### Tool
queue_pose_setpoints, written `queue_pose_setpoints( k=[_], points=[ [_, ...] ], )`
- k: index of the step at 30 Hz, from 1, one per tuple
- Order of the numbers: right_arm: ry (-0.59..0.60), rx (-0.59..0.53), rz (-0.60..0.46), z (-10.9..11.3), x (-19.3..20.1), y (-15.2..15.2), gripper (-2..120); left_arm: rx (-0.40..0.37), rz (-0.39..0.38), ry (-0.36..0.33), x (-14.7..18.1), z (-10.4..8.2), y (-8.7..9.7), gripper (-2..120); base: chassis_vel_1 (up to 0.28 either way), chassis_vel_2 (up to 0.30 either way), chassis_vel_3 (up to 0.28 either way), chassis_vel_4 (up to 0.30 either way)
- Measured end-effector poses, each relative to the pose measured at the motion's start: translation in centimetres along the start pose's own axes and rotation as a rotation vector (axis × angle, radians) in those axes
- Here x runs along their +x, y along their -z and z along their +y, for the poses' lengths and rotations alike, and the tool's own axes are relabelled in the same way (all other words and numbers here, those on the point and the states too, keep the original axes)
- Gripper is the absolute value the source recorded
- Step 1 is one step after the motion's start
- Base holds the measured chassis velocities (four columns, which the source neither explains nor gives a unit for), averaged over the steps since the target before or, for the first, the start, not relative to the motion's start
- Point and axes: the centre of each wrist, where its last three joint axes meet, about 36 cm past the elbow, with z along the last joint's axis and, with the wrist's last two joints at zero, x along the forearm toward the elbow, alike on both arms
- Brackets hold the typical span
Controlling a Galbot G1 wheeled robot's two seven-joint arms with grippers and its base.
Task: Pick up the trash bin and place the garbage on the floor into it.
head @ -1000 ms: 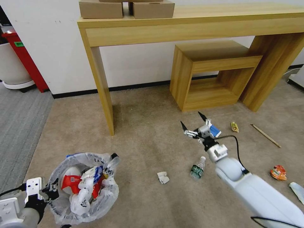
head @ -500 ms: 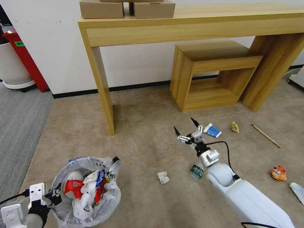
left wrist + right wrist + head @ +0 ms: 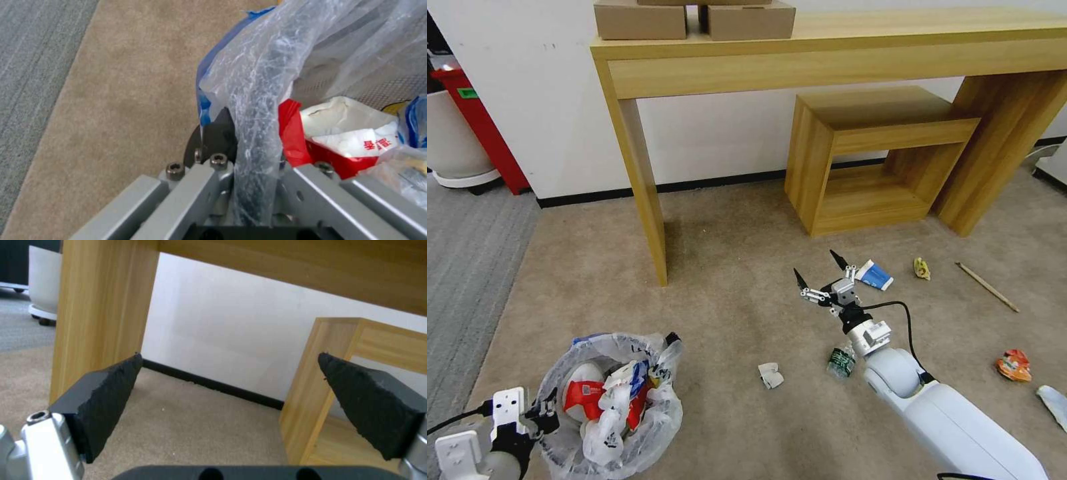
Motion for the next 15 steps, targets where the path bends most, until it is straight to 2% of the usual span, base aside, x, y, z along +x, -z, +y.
queue_pose_setpoints(
  k=[6, 8, 11, 12, 13, 14, 15],
  points=[
    [-0.002, 0.005, -0.002, -0.1, 0.0, 0.0, 100, 0.0, -0.002, -0.005, -0.1, -0.1, 0.1, 0, 0.0, 0.0, 0.0, 0.0],
    [0.012, 0.061, 0.024, -1.2, -0.2, 0.0, 100, 0.0, -0.001, -0.004, -0.1, -0.1, 0.1, 0, 0.0, 0.0, 0.0, 0.0],
    [0.028, 0.081, 0.054, -1.6, -0.3, -0.1, 100, 0.0, 0.001, -0.004, -0.1, -0.1, 0.1, 0, 0.0, 0.0, 0.0, 0.0],
    [0.156, 0.09, 0.241, -4.3, -0.1, 0.4, 100, -0.002, 0.005, -0.001, 0.0, 0.0, 0.0, 0, 0.0, 0.0, 0.0, 0.0],
    [0.269, 0.094, 0.358, -6.3, -0.4, 1.3, 100, -0.001, 0.008, 0.003, 0.0, 0.0, -0.1, 0, 0.0, 0.0, 0.0, 0.0],
    [0.34, 0.125, 0.397, -7.0, -0.8, 1.3, 100, 0.001, 0.009, 0.006, 0.1, 0.0, -0.2, 0, 0.0, 0.0, 0.0, 0.0],
    [0.34, 0.125, 0.397, -7.0, -0.8, 1.3, 100, 0.001, 0.009, 0.006, 0.1, 0.0, -0.2, 0, 0.0, 0.0, 0.0, 0.0]
  ],
)
